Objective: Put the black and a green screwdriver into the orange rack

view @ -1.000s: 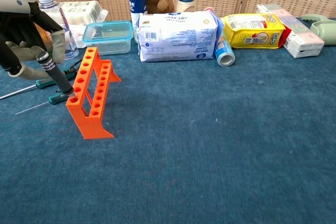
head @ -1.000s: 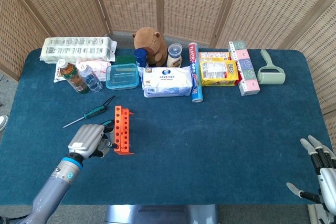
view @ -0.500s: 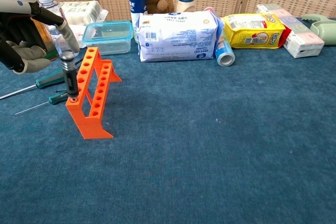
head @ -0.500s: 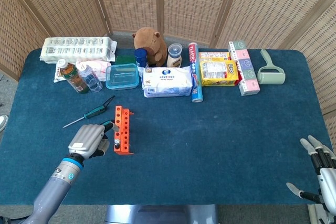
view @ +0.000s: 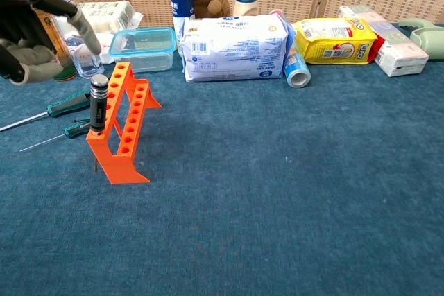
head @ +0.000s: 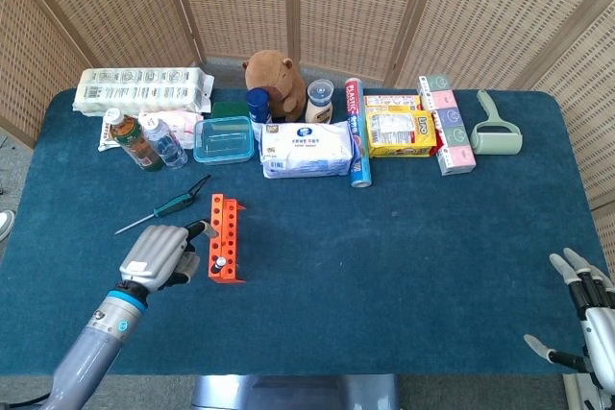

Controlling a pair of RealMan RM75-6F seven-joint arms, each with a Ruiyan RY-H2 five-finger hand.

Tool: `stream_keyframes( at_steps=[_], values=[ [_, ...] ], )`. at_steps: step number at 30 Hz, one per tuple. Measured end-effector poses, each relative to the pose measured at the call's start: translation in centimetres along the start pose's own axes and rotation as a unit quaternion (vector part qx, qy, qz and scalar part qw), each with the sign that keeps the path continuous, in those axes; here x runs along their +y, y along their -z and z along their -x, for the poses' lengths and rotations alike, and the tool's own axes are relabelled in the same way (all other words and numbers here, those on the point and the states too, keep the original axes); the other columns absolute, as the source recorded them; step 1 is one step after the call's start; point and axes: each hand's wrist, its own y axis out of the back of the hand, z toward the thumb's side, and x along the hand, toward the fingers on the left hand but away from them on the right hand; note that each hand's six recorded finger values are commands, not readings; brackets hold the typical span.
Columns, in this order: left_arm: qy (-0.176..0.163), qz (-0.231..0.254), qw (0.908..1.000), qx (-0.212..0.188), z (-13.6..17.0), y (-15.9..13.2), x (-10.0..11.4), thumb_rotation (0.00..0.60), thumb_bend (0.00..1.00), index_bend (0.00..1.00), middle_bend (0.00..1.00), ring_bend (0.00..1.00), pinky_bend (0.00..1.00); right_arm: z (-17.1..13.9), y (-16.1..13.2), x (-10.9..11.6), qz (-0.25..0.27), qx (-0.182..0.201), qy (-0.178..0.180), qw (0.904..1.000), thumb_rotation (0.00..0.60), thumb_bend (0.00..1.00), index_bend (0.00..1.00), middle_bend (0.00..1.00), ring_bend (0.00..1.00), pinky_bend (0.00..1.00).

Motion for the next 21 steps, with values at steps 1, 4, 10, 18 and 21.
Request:
stream_keyframes(
  at_steps=[1, 4, 10, 18, 21],
  values=[
    [-0.003, -0.002, 1.0000, -0.006, 0.1, -0.2, 0.1, 0.600, 0.31, 0.28, 0.89, 0.80, 0.85, 0.0, 0.0, 0.0, 0.000, 0.000, -0.001, 1.0000, 0.600, 0.03, 0.00, 0.00, 0.01, 0.00],
    [-0.017, -0.005, 0.9994, -0.028, 0.3, -0.8, 0.4, 0.600, 0.26, 0.24, 0.89, 0.80, 0.85, 0.0, 0.0, 0.0, -0.001, 0.000, 0.000, 1.0000, 0.600, 0.03, 0.00, 0.00, 0.01, 0.00],
    [-0.043, 0.002, 0.9968, -0.067, 0.3, -1.8, 0.4, 0.600, 0.26, 0.23, 0.89, 0.80, 0.85, 0.0, 0.0, 0.0, 0.000, 0.000, 0.000, 1.0000, 0.600, 0.03, 0.00, 0.00, 0.01, 0.00],
    [-0.046, 0.010, 0.9962, -0.073, -1.1, -2.7, -0.7, 0.600, 0.25, 0.23, 0.89, 0.80, 0.85, 0.0, 0.0, 0.2, 0.002, 0.000, 0.003, 1.0000, 0.600, 0.03, 0.00, 0.00, 0.01, 0.00],
    [-0.049, 0.009, 0.9962, -0.071, -1.8, -3.1, -1.0, 0.600, 0.26, 0.23, 0.89, 0.80, 0.85, 0.0, 0.1, 0.2, 0.002, 0.000, 0.003, 1.0000, 0.600, 0.03, 0.00, 0.00, 0.01, 0.00]
  ],
)
